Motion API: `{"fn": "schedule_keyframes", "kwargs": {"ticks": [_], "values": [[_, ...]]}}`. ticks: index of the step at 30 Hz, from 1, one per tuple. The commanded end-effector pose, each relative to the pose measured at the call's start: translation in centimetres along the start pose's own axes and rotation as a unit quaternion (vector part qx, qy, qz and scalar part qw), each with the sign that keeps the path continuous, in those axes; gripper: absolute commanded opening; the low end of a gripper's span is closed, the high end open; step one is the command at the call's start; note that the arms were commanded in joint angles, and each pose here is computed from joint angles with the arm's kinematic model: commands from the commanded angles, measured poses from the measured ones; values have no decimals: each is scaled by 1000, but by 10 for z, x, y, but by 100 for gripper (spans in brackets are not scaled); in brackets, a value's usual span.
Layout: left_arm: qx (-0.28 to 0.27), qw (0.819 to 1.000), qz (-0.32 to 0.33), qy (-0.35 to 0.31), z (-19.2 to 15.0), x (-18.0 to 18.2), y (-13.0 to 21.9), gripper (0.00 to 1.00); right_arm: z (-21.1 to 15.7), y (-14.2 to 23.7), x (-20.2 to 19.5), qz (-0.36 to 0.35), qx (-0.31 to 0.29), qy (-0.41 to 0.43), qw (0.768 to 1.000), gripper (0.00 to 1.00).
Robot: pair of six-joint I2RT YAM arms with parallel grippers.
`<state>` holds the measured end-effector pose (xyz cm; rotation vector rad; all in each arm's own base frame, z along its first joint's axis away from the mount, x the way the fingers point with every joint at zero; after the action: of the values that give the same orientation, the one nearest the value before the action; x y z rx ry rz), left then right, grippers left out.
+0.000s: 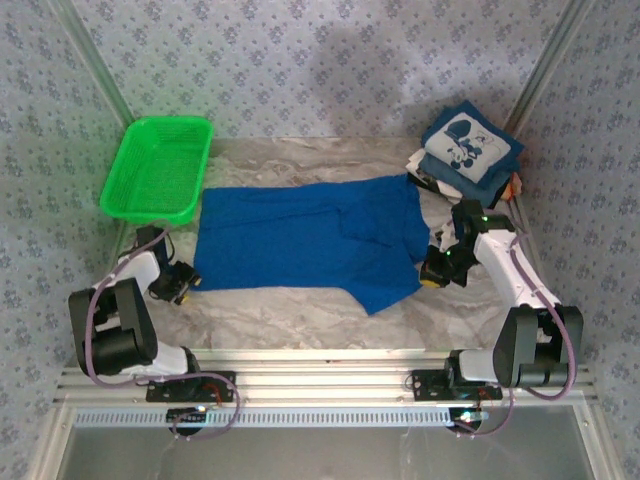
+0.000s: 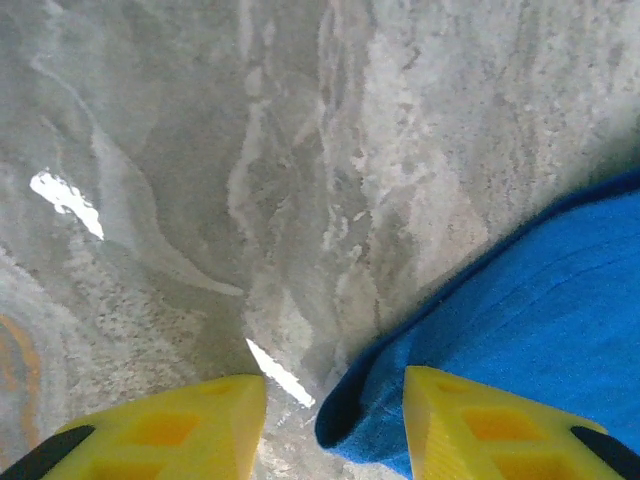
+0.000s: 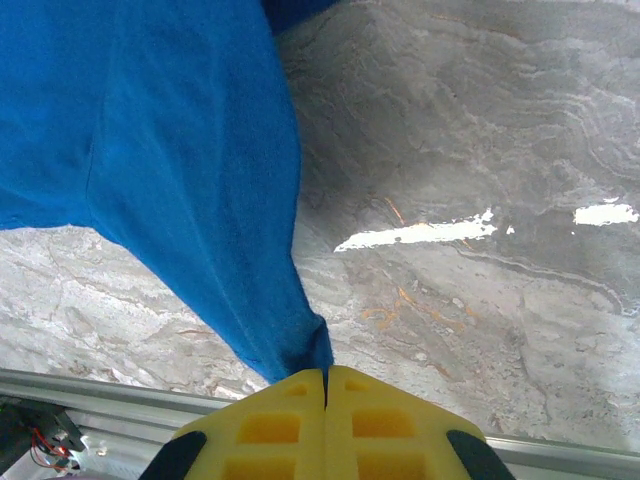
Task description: Fold and stack the t-shirts
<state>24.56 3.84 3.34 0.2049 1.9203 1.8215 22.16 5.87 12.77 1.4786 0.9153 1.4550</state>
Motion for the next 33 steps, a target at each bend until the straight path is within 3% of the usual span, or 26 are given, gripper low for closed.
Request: {"fn": "schedule_keyframes", "kwargs": {"ticks": [1, 6, 13, 17, 26, 33], "values": [[-1, 999, -44, -19, 8, -22, -16, 38, -4, 4, 2, 8, 4, 2, 1000, 0], [7, 998, -61, -26, 7, -29, -17, 30, -5, 2, 1, 12, 5, 1, 1000, 0], [20, 995, -85, -37, 6, -42, -13, 29, -4, 2, 1, 16, 5, 1, 1000, 0], [31, 994, -93, -51, 4, -49, -9, 24, -4, 1, 0, 18, 6, -2, 1000, 0], [43, 993, -94, -65, -3, -46, -5, 8, -5, 0, 0, 23, 4, -3, 1000, 0], [41, 992, -87, -76, -13, -32, 9, 0, -10, 4, -5, 19, 9, -17, 1000, 0]]}}
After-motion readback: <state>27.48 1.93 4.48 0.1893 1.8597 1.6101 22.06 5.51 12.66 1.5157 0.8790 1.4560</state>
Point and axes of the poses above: each hand's point on the last joint's axis, 136 mm out from that joint toward the fingers, its own y axis back along the fingers, its own x axis along the line the jaws close on, z = x × y, the point moved 2 cm from there along y, back along the fingers, and after that the axes turned 11 degrees about y, right-handed, at the moved point
